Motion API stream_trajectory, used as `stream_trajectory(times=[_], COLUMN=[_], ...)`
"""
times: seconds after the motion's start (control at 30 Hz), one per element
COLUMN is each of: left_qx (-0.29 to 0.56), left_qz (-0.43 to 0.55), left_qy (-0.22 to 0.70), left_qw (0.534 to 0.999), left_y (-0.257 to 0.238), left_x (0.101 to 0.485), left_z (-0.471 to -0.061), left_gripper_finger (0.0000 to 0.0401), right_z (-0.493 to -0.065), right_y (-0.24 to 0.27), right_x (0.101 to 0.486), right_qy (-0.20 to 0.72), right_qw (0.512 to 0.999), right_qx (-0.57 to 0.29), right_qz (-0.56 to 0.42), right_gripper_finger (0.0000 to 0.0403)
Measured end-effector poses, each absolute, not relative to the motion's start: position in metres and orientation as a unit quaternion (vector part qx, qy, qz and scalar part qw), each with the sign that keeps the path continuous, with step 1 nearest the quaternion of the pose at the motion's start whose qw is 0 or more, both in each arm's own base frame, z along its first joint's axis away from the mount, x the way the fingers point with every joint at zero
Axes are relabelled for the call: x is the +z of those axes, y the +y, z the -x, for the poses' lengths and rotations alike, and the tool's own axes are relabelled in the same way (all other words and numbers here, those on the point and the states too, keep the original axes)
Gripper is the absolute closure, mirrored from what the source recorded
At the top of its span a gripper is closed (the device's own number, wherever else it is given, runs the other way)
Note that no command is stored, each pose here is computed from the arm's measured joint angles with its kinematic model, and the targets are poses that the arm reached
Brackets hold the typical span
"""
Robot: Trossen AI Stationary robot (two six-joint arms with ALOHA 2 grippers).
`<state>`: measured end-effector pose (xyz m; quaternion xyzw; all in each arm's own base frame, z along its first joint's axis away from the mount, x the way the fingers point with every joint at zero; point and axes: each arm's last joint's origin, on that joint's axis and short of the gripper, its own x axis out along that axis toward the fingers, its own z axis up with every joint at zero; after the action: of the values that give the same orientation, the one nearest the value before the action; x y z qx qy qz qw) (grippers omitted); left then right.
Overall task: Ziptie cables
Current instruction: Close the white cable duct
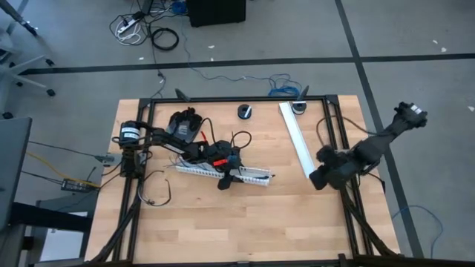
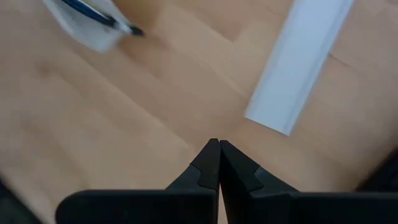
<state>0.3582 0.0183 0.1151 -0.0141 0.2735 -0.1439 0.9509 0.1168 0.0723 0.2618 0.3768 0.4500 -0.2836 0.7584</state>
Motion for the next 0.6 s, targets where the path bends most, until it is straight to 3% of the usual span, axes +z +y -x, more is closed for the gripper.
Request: stream_trajectory(times=[0.1,0.2,0.33,0.43,0.6], left_qx=[-0.144,-0.144,-0.144,-0.144,-0.142], left_qz=[0.014,0.014,0.014,0.013,0.012], left_qy=[0.273,0.273,0.273,0.273,0.273], left_qw=[0.951,0.951,0.951,0.951,0.951], left_y=[0.018,0.018,0.018,0.018,0.018], left_x=[0.115,0.115,0.115,0.115,0.115], left_z=[-0.358,-0.358,-0.358,-0.358,-0.358], left_gripper_finger=[0.0158,0.0158,0.0158,0.0158,0.0158], right_z=[-0.135,-0.159,-0.195,-0.217,-0.241], right_y=[0.070,0.067,0.066,0.067,0.051], right_x=[0.253,0.243,0.231,0.230,0.232], right_qy=[0.498,0.562,0.618,0.610,0.671], right_qw=[0.742,0.734,0.751,0.755,0.721], right_qx=[-0.279,-0.202,0.041,0.206,0.168], right_qz=[-0.351,-0.323,-0.229,-0.122,0.027], right_gripper_finger=[0.0402,0.0401,0.0402,0.0402,0.0402])
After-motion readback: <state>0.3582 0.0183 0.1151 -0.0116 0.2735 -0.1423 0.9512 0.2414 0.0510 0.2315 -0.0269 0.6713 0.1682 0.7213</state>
